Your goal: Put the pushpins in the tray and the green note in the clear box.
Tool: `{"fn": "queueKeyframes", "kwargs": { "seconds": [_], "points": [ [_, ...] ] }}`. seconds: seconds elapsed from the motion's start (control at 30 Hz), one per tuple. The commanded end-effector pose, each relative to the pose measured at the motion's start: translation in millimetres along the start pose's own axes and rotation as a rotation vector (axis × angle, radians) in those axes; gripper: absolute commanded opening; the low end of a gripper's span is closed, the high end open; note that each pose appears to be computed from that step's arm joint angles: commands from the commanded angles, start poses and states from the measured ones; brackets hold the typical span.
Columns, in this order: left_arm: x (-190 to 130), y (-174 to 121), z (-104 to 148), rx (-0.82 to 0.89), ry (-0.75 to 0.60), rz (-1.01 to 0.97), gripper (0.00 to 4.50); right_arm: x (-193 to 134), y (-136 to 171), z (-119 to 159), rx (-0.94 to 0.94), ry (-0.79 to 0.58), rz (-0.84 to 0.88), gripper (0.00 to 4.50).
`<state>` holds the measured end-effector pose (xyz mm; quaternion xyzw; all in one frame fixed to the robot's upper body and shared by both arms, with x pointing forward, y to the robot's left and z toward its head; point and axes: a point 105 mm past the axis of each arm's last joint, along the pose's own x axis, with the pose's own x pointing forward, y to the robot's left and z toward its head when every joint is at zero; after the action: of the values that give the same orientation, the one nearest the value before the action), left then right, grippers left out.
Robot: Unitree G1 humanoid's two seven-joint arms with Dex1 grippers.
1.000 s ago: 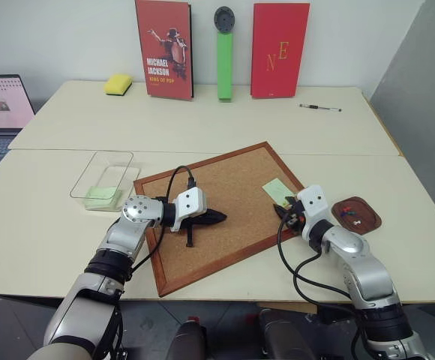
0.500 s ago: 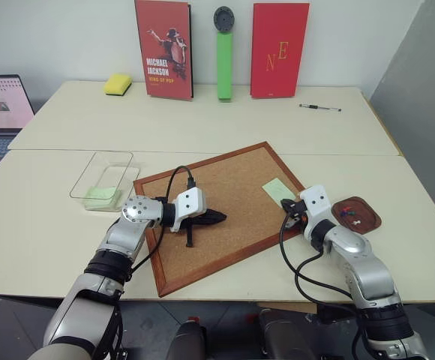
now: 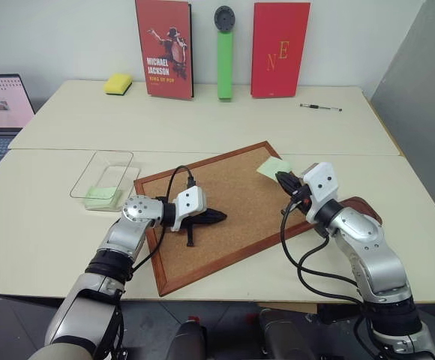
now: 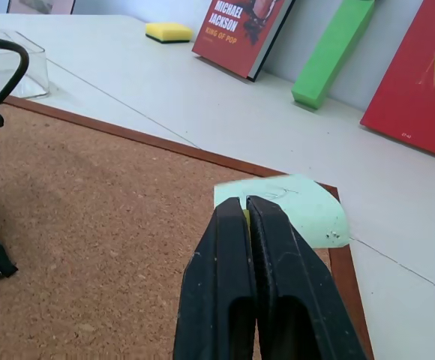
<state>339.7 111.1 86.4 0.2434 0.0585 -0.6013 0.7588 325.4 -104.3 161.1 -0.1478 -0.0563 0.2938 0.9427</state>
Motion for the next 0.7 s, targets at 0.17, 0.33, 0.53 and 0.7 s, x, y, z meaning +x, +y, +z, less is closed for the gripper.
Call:
{"fn": "queueKeyframes", "kwargs": {
  "seconds": [0.17, 0.33, 0.53, 0.7],
  "points": [
    [-7.5, 37.5, 53.7, -0.003, -0.153, 0.116, 0.47, 3.2, -3.3, 31.5, -0.029, -0.071, 0.004, 0.00],
    [-8.2, 44.3, 86.1, 0.058, -0.221, 0.103, 1.40, 7.1, -3.2, 40.3, 0.005, -0.079, 0.011, 0.00],
    [-2.5, 50.6, 115.5, 0.165, -0.269, 0.097, 2.50, 11.9, -6.0, 50.2, 0.042, -0.080, 0.008, 0.00],
    [10.1, 55.7, 126.0, 0.243, -0.287, 0.126, 3.24, 14.8, -3.9, 59.1, 0.094, -0.081, 0.019, 0.00]
  ]
}}
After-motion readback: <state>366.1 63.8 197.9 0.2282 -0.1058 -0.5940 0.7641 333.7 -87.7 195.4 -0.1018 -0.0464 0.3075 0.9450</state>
